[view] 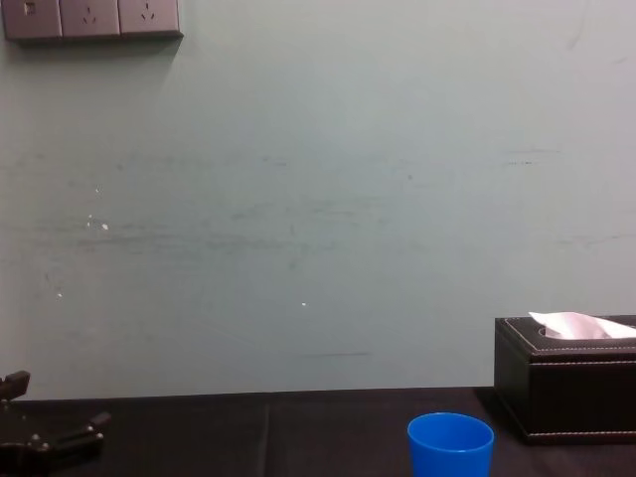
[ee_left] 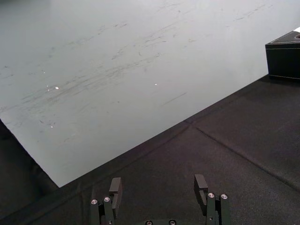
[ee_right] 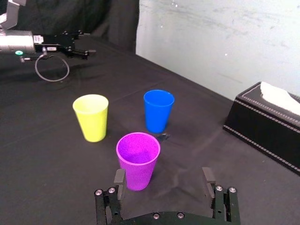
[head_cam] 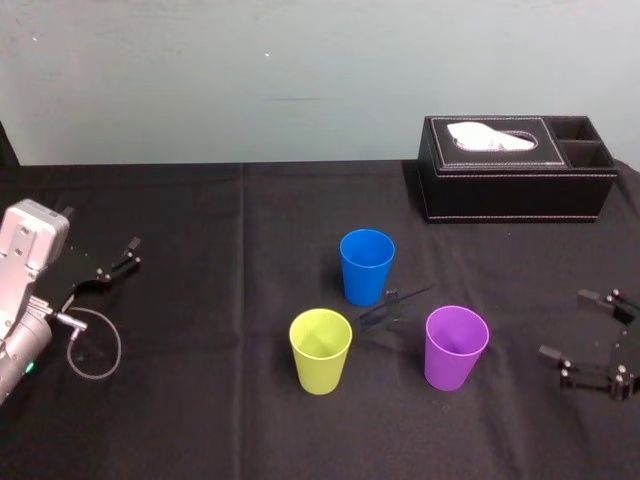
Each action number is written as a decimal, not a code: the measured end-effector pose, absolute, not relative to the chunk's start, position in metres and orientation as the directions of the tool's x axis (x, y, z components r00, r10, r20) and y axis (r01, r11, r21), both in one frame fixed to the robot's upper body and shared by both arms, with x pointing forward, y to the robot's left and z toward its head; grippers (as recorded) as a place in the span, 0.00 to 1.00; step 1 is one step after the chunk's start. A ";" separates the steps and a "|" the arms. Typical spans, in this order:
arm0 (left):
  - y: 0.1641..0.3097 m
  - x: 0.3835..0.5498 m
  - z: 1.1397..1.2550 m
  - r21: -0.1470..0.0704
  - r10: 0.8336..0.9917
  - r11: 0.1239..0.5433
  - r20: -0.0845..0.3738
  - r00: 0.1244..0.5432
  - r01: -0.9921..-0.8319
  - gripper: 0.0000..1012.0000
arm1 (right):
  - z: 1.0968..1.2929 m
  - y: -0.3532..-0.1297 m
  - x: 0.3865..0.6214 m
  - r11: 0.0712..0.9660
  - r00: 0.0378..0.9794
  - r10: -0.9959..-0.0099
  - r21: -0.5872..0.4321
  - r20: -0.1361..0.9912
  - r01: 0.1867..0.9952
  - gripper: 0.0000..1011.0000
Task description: Stack the three plastic cups sequentially using one hand.
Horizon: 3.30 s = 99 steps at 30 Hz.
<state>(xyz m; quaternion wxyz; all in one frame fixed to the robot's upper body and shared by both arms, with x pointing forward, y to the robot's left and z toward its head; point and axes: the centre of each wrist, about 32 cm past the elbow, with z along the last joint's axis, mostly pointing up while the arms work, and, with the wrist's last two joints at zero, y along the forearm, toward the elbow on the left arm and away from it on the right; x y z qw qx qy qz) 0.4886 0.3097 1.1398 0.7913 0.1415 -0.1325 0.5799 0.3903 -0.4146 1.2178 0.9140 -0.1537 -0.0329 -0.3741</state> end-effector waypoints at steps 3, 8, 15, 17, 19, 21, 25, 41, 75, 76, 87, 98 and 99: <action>0.310 0.489 1.140 0.070 0.880 0.287 0.374 0.292 -0.955 1.00 | 1.215 -0.415 0.387 0.678 0.725 -0.670 -0.266 0.160 0.685 0.99; 0.310 0.489 1.140 0.070 0.880 0.287 0.374 0.292 -0.955 1.00 | 1.206 -0.410 0.383 0.686 0.737 -0.662 -0.286 0.138 0.669 0.99; 0.310 0.489 1.140 0.070 0.880 0.287 0.374 0.292 -0.955 1.00 | 1.191 -0.401 0.381 0.691 0.746 -0.657 -0.307 0.111 0.654 0.99; 0.310 0.489 1.140 0.070 0.880 0.287 0.374 0.292 -0.955 1.00 | 1.186 -0.398 0.381 0.691 0.746 -0.658 -0.312 0.103 0.652 0.99; 0.310 0.489 1.140 0.070 0.880 0.287 0.374 0.292 -0.955 1.00 | 1.183 -0.396 0.382 0.691 0.746 -0.659 -0.313 0.098 0.651 0.99; 0.310 0.489 1.140 0.070 0.880 0.287 0.374 0.292 -0.955 1.00 | 1.180 -0.394 0.383 0.691 0.746 -0.660 -0.315 0.090 0.650 0.99; 0.310 0.489 1.140 0.070 0.880 0.287 0.374 0.292 -0.955 1.00 | 1.175 -0.390 0.384 0.691 0.745 -0.662 -0.319 0.082 0.649 0.99; 0.310 0.489 1.140 0.070 0.880 0.287 0.374 0.292 -0.955 1.00 | 1.168 -0.372 0.398 0.693 0.742 -0.667 -0.308 0.069 0.652 0.99; 0.310 0.489 1.140 0.070 0.880 0.287 0.374 0.292 -0.955 1.00 | 1.160 -0.353 0.414 0.689 0.732 -0.680 -0.299 0.048 0.660 0.99; 0.310 0.489 1.140 0.070 0.880 0.287 0.374 0.292 -0.955 1.00 | 1.160 -0.352 0.415 0.689 0.732 -0.680 -0.299 0.048 0.660 0.99; 0.310 0.489 1.140 0.070 0.880 0.287 0.374 0.292 -0.955 1.00 | 1.159 -0.345 0.423 0.682 0.726 -0.686 -0.299 0.056 0.668 0.99; 0.310 0.489 1.140 0.070 0.880 0.287 0.374 0.292 -0.955 1.00 | 1.159 -0.338 0.429 0.687 0.728 -0.683 -0.291 0.057 0.666 0.99; 0.310 0.489 1.140 0.070 0.880 0.287 0.374 0.292 -0.955 1.00 | 1.159 -0.338 0.430 0.687 0.728 -0.683 -0.291 0.057 0.666 0.99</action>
